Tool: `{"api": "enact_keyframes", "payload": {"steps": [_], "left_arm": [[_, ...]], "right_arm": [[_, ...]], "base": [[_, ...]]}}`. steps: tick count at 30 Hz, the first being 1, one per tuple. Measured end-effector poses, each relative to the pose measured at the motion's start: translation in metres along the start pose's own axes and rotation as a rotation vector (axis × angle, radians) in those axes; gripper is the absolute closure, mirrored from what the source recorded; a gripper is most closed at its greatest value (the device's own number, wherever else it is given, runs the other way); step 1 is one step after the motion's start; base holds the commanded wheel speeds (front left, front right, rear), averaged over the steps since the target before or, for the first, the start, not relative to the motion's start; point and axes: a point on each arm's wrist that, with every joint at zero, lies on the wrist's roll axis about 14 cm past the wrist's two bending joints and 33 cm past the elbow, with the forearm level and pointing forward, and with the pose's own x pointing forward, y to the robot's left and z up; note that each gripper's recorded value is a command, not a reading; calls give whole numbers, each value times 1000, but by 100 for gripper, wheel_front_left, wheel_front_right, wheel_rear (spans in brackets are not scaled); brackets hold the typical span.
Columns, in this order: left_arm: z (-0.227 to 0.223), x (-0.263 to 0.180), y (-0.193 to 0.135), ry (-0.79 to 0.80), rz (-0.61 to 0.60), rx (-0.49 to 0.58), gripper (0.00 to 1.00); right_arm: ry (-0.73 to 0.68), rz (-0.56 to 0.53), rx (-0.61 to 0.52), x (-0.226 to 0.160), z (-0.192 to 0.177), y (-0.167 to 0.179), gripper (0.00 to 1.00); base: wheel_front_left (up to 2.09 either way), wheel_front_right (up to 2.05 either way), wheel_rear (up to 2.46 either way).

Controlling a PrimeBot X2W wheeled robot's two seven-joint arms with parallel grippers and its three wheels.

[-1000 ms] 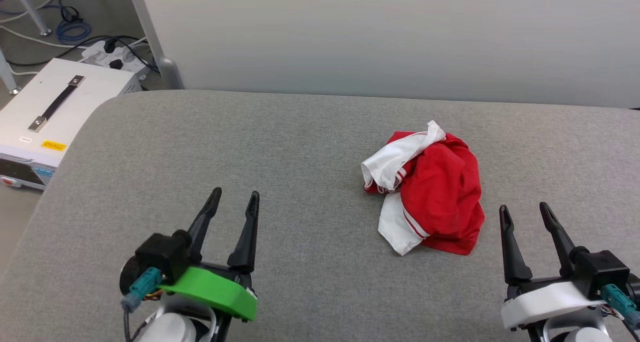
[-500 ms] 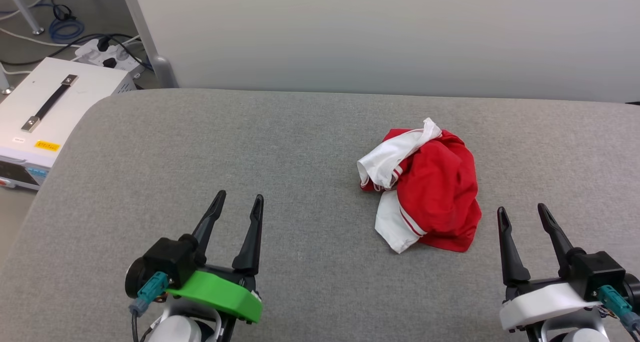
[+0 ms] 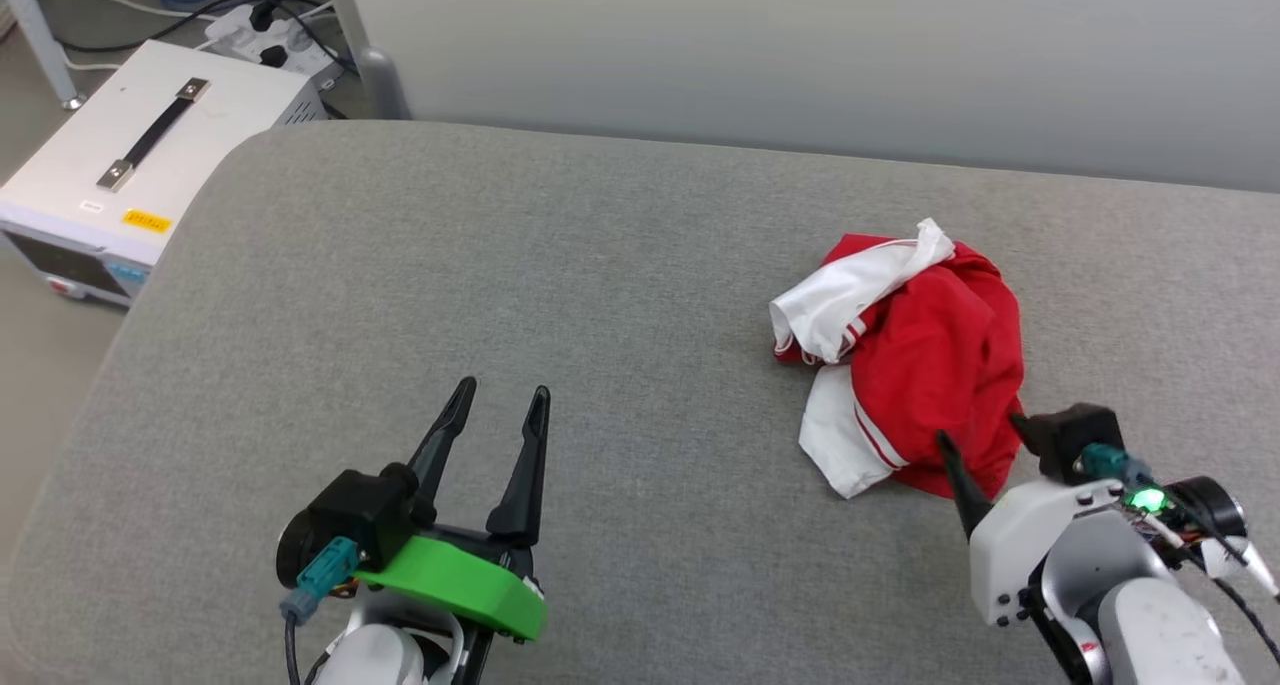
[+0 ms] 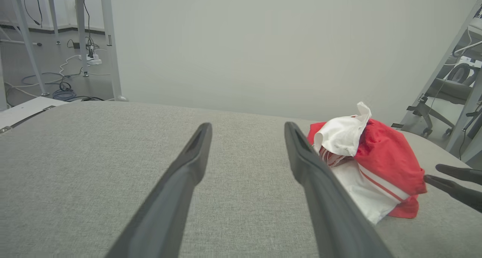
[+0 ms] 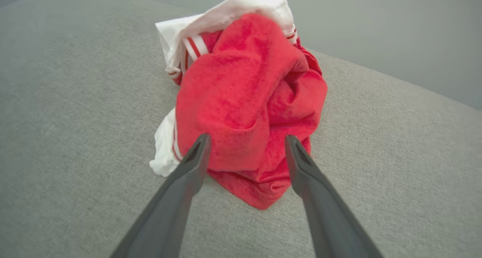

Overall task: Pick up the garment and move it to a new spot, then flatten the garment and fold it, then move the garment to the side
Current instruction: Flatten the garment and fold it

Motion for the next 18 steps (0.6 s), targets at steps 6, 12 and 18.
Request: {"api": "enact_keyframes", "payload": {"steps": [6,12,18], "left_arm": [[1,-6,19,-1,69,2,0],[-1,-15,36,8,132,13,0],[-2,-26,53,19,193,23,0]], "right_arm": [[149,48,-37,28,-13,2,0],[299,112,-29,41,-44,15,100],[189,266,134,60,-14,75,100]], "base": [[0,0,0],[0,0,0],[0,0,0]]}}
